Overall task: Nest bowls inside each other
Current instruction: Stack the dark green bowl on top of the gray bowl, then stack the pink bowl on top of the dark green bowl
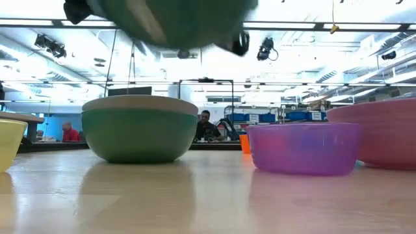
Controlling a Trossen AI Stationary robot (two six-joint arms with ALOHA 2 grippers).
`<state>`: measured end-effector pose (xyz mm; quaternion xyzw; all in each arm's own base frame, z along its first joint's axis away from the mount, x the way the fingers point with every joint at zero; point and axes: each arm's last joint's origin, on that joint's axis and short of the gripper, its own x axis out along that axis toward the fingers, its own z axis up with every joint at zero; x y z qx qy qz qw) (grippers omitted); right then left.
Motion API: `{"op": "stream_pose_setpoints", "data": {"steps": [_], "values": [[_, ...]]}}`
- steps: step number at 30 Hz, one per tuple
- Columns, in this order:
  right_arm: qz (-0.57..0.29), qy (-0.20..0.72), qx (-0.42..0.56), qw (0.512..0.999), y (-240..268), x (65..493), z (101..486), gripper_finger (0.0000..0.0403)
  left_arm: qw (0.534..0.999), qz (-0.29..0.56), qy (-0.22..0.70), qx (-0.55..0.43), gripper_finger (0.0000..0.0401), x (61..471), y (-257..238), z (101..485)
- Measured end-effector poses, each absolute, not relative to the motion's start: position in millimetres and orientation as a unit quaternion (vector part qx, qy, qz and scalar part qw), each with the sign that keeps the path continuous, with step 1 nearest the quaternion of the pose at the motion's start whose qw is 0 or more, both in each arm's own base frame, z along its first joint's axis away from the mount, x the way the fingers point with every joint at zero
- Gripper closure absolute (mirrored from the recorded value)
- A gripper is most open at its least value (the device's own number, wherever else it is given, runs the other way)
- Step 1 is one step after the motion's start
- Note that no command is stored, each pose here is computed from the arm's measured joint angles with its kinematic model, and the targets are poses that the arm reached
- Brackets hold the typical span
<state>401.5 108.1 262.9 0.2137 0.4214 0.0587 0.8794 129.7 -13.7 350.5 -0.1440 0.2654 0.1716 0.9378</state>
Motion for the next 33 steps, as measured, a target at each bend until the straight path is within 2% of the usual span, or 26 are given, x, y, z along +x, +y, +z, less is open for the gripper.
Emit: {"op": "stream_pose_setpoints", "data": {"steps": [4,8,15,18,26,29,33], "values": [[-0.003,0.355,0.186,0.916,84,405,282,0.0402,0.947,0.172,0.236,-0.133,0.0279,133,-14,356],[-0.07,0.345,0.169,0.921,46,416,272,0.0402,0.954,0.167,0.21,-0.133,0.0279,136,-14,361],[-0.094,0.353,0.174,0.914,0,433,247,0.0398,0.955,0.166,0.209,-0.127,0.0279,136,-14,361],[-0.068,0.363,0.195,0.909,-6,434,244,0.0373,0.955,0.166,0.209,-0.127,0.0279,136,-14,361],[-0.074,0.393,0.215,0.891,-6,428,242,0.0266,0.954,0.176,0.209,-0.124,0.0279,136,-13,360],[-0.105,0.428,0.205,0.874,-7,416,245,0.0247,0.954,0.176,0.209,-0.124,0.0279,136,-13,360],[-0.194,0.502,0.16,0.828,4,383,256,0.0243,0.952,0.177,0.217,-0.122,0.0279,135,-13,359]]}}
